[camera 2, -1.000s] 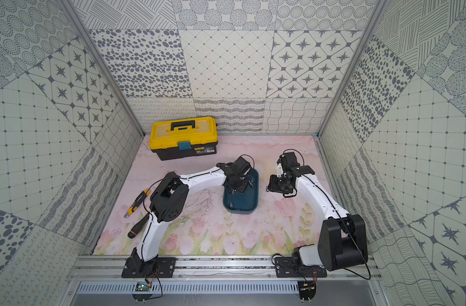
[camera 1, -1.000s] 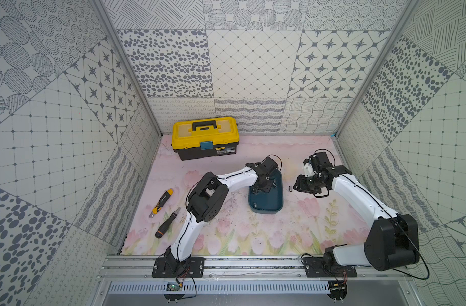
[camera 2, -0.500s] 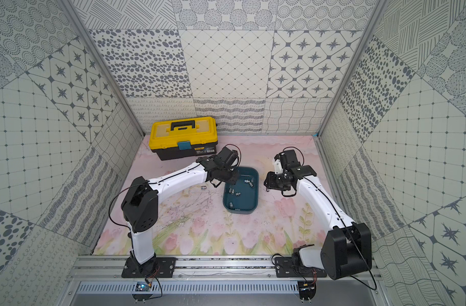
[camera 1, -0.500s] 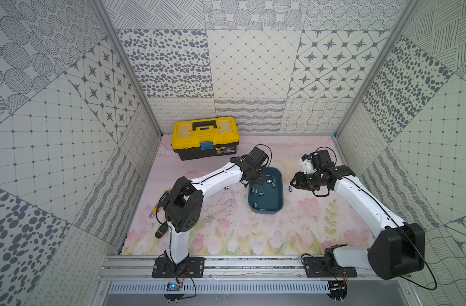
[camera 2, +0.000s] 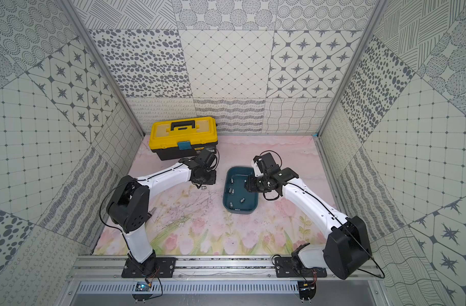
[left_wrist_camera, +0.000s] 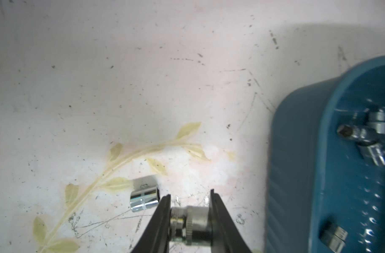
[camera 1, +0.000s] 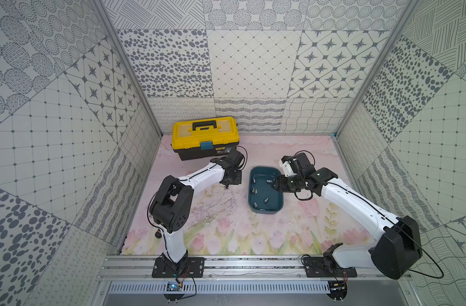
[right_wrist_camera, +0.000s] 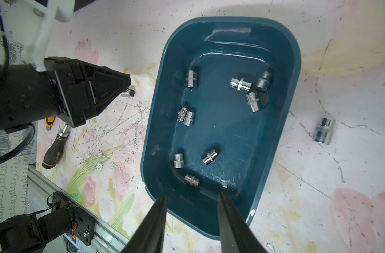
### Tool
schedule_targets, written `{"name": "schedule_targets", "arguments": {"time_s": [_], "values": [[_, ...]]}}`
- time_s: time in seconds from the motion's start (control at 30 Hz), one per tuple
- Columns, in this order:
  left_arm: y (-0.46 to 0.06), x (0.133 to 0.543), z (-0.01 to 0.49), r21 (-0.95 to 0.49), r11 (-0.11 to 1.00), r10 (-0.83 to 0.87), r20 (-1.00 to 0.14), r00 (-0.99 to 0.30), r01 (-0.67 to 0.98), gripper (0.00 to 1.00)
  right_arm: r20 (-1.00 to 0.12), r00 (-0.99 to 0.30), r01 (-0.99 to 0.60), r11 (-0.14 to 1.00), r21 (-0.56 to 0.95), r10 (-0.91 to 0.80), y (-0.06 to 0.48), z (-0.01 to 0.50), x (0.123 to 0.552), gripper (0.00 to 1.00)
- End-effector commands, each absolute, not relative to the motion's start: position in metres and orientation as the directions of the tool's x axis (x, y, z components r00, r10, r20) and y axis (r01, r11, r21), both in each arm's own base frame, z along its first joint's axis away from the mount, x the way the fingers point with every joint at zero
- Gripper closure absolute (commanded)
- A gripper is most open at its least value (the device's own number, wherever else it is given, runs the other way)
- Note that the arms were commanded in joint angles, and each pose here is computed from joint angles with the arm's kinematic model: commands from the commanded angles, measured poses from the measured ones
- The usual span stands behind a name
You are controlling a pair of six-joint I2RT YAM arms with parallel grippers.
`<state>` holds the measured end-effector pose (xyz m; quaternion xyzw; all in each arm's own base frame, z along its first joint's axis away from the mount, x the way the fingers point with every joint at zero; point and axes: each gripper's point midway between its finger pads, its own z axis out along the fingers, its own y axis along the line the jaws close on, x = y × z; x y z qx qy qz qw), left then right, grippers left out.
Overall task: Take out the socket from the storage box
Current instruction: Place the socket head at the center of the board.
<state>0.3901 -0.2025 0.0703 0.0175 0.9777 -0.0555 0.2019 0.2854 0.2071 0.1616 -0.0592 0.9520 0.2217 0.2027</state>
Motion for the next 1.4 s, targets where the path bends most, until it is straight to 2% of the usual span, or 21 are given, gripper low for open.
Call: {"name": "schedule_targets", "arguments": {"time_s": [0.0,0.37,0.67,0.8,1.37], "values": [[-0.188,0.405,0.054,-0.093,0.996,-0.053,-0.398,-0.916,-0.017,0.79,-0.428,-0.903,-0.204,0.903,0.377,-0.025,0.214,0.158,0.292,0.56],[-0.180,0.410,0.030,-0.057,0.998,-0.057,-0.375,-0.925,-0.038,0.75,-0.396,-0.908,-0.274,0.910,0.310,-0.138,0.230,0.136,0.287,0.56],[-0.178,0.408,0.023,-0.043,0.998,-0.049,-0.366,-0.929,-0.035,0.61,-0.379,-0.911,-0.292,0.904,0.312,-0.164,0.242,0.124,0.291,0.56],[-0.179,0.409,0.025,-0.046,0.998,-0.046,-0.370,-0.928,-0.031,0.52,-0.365,-0.916,-0.289,0.907,0.305,-0.169,0.244,0.121,0.294,0.56],[-0.180,0.412,0.070,-0.078,0.997,-0.041,-0.440,-0.897,-0.008,0.38,-0.296,-0.954,-0.152,0.922,0.356,-0.043,0.260,0.104,0.300,0.56]]}}
